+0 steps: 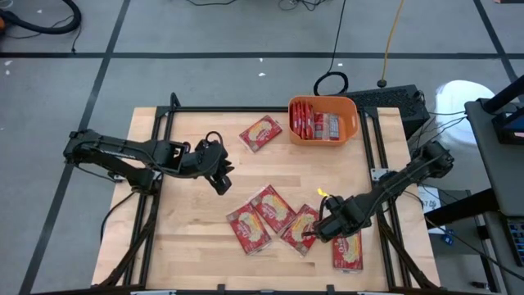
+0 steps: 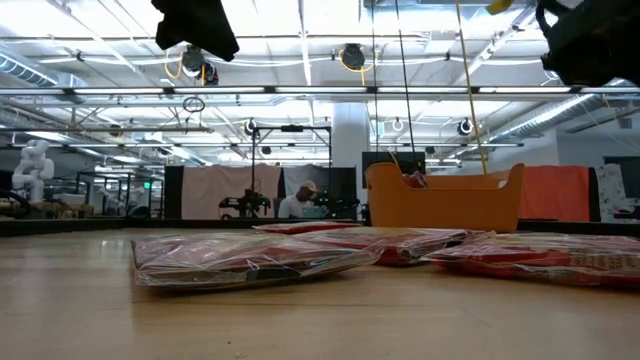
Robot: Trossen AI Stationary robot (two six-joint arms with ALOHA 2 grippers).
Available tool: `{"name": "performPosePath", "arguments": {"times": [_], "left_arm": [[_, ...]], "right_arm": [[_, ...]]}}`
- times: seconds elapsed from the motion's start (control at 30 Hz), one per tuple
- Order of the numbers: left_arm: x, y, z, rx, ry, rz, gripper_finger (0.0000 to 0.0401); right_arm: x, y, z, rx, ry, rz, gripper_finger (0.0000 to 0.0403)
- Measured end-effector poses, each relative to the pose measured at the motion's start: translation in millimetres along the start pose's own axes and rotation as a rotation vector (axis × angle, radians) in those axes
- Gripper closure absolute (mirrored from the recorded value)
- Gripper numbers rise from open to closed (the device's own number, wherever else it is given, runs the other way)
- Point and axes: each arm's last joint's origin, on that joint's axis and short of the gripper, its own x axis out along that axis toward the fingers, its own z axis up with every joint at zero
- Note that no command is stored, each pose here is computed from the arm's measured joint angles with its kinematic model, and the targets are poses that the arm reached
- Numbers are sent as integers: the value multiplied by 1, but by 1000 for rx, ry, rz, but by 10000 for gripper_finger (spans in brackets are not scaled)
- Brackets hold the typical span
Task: Sort popcorn bags into baskets
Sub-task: Put the red popcorn bag into the orange bin
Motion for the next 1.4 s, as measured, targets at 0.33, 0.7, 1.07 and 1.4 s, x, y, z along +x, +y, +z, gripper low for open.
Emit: {"name": "performPosePath", "arguments": {"times": [0.33,0.7,1.07,1.4], "left_arm": [[0,0,0,-1,0,0,308],[0,0,0,1,1,0,308],[0,0,0,27,-4,7,308],[0,0,0,53,-4,8,308]], "right_arm": [[34,-5,7,-1,23,-3,208],[64,-14,16,-24,38,27,216],[64,-15,16,-41,35,26,337],[61,-8,12,-131,80,112,400]]}}
